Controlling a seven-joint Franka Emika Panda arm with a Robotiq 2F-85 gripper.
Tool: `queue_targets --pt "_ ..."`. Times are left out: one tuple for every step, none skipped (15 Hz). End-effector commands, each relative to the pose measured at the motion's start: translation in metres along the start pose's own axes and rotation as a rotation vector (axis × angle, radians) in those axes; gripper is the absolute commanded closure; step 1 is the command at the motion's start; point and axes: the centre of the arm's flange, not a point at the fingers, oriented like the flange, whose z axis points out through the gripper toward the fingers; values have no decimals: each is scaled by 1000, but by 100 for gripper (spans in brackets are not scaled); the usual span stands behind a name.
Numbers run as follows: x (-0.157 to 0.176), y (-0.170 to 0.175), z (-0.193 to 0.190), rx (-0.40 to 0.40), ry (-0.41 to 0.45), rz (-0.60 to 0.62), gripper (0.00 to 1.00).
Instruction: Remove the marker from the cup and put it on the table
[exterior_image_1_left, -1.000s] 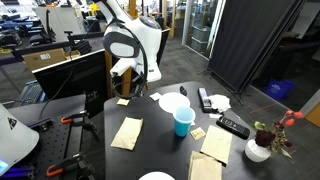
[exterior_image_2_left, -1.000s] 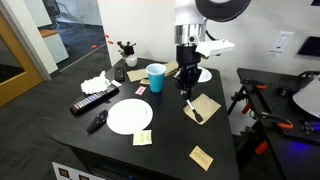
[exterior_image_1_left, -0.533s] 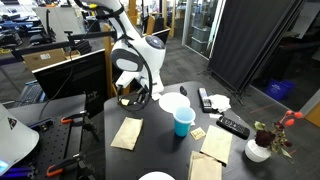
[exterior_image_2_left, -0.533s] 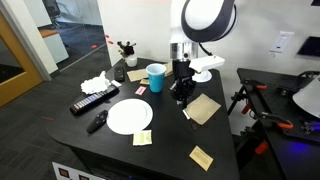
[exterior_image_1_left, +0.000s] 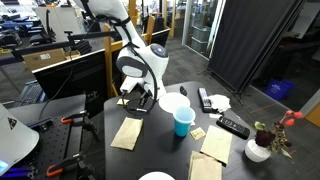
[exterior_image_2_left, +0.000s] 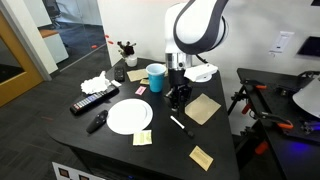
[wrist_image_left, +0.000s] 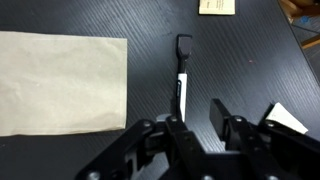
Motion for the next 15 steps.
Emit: queue_targets --pt "1 -8 -6 -3 23 -41 33" --pt "0 -10 -9 -8 27 -50 24" --pt "-2 -13 -14 -13 36 -61 17" --pt "-5 -15 -20 -20 48 -72 9" --pt "-8 -18 -26 -28 61 -85 2" --pt "-10 -21 -32 -26 73 -99 0" --pt "-13 -25 -42 -32 85 -93 0" --pt "-15 -28 -49 -32 92 -100 0" --pt "-18 -32 -58 -28 109 -106 0" --pt "-21 -35 -66 -25 123 -108 0" --pt "-26 -39 -77 -26 142 -114 0" --pt "-30 -42 -87 -31 165 -116 0" --pt "-33 -44 -96 -41 184 -117 0" --pt "-37 -46 -107 -56 207 -117 0" --pt "-41 -47 -117 -70 230 -119 0"
